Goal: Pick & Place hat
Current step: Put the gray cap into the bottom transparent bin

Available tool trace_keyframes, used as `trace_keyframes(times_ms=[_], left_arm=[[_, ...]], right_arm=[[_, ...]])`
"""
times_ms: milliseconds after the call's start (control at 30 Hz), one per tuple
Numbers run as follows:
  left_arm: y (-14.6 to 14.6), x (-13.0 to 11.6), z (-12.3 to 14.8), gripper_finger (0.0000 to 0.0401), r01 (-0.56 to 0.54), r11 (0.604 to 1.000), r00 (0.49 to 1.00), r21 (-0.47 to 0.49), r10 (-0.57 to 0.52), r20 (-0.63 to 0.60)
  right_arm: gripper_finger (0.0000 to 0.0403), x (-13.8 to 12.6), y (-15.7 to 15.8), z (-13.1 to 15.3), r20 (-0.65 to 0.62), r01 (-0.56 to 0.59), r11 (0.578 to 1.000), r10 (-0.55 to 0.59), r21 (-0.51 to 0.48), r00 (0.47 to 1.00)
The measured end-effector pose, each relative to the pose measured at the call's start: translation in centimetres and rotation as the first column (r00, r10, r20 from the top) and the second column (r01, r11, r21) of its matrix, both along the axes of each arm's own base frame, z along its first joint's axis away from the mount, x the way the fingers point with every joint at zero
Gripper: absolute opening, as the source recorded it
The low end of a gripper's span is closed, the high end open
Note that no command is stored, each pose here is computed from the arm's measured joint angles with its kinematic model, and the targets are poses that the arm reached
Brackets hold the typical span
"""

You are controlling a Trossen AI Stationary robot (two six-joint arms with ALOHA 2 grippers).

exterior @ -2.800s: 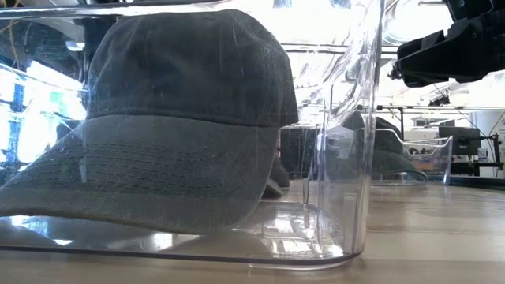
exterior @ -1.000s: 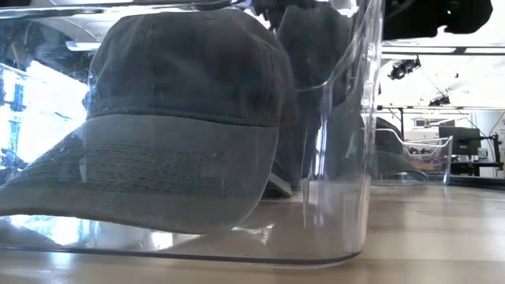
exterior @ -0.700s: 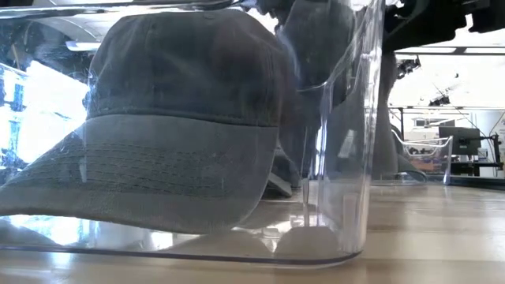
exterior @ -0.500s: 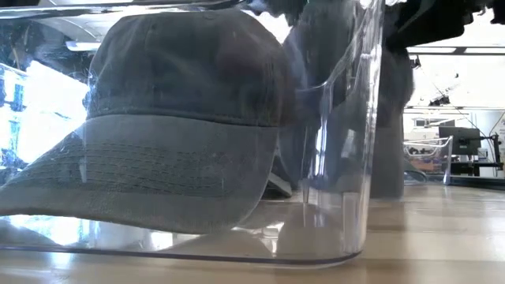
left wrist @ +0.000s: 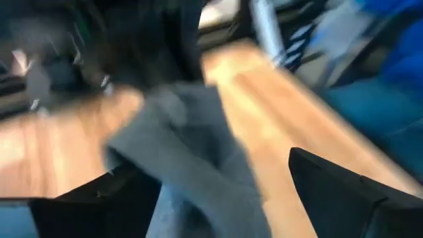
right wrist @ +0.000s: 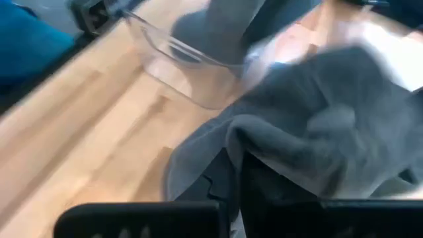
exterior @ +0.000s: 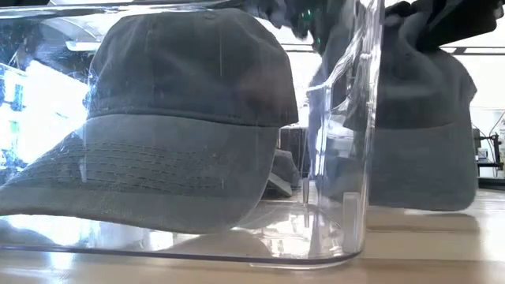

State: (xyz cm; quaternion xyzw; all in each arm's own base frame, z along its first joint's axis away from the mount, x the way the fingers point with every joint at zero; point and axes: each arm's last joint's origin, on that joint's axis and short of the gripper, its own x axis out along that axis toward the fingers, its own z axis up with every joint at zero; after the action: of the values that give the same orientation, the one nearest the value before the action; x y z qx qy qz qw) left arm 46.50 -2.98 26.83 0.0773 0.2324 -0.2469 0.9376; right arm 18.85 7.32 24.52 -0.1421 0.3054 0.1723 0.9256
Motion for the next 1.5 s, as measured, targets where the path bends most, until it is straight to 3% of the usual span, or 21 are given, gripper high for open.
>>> trace_keyframes(times_ms=[100, 233, 367, 500, 667, 800, 900, 1000, 1133, 1333, 1500], left_arm=[[-0.8, 0.8, -1.9, 0.0325, -0.018, 0.999, 1.0, 0.05, 0.018, -0.007], [-1.7, 0.8, -1.9, 0.0326, 0.014, 0.997, 1.0, 0.071, -0.015, 0.012], [-2.3, 0.3, -2.4, 0.0326, 0.046, 0.995, 0.998, 0.084, -0.042, -0.053], [-3.0, -0.3, -2.8, 0.0322, 0.141, 0.99, 0.983, 0.017, -0.138, -0.124], [-3.9, -1.1, -2.5, 0.0289, 0.253, 0.964, 0.951, -0.079, -0.263, -0.161], [-4.1, -1.4, -2.5, 0.0254, 0.262, 0.962, 0.944, -0.077, -0.272, -0.188], [-3.9, -1.4, -1.9, 0.0232, 0.266, 0.963, 0.951, -0.052, -0.27, -0.147], [-3.4, -1.3, -1.6, 0.0217, 0.188, 0.982, 0.974, 0.028, -0.183, -0.133], [-2.8, -0.7, -0.1, 0.021, 0.058, 0.991, 0.998, 0.119, -0.057, -0.007], [-2.8, 0.8, 0.3, 0.022, -0.007, 0.994, 0.988, 0.109, -0.01, 0.155], [-2.6, 1.0, -0.2, 0.0268, -0.101, 0.989, 0.987, 0.105, 0.087, 0.136]], right_arm=[[0.0004, -0.1, 0.3, 0.0, 0.01, 0.01, 1.0, -0.009, -0.024, 1.0], [0.0007, -0.3, 0.5, 0.0, 0.001, 0.005, 1.0, -0.005, -0.012, 1.0], [0.0004, -0.6, 0.9, -0.2, -0.032, -0.013, 1.0, 0.013, 0.001, 0.999], [0.0007, -1.1, 1.2, -0.6, -0.103, 0.008, 0.999, -0.004, 0.042, 0.995], [0.0003, -1.9, 1.7, -1.0, -0.22, 0.015, 0.989, 0.018, 0.148, 0.975], [0.0008, -2.3, 2.4, -1.1, -0.271, -0.023, 0.971, 0.089, 0.237, 0.958], [0.0003, -2.3, 2.8, -0.9, -0.242, -0.07, 0.969, 0.128, 0.236, 0.962], [0.0004, -2.1, 2.7, -0.8, -0.185, -0.02, 0.986, 0.051, 0.168, 0.981], [0.0006, -1.8, 2.2, -0.7, -0.116, 0.084, 0.995, -0.077, 0.055, 0.99], [0.0006, -1.6, 1.9, -0.5, -0.036, 0.171, 0.985, -0.172, -0.031, 0.984], [0.0004, -1.6, 1.9, -0.6, -0.038, 0.181, 0.983, -0.182, -0.03, 0.983]])
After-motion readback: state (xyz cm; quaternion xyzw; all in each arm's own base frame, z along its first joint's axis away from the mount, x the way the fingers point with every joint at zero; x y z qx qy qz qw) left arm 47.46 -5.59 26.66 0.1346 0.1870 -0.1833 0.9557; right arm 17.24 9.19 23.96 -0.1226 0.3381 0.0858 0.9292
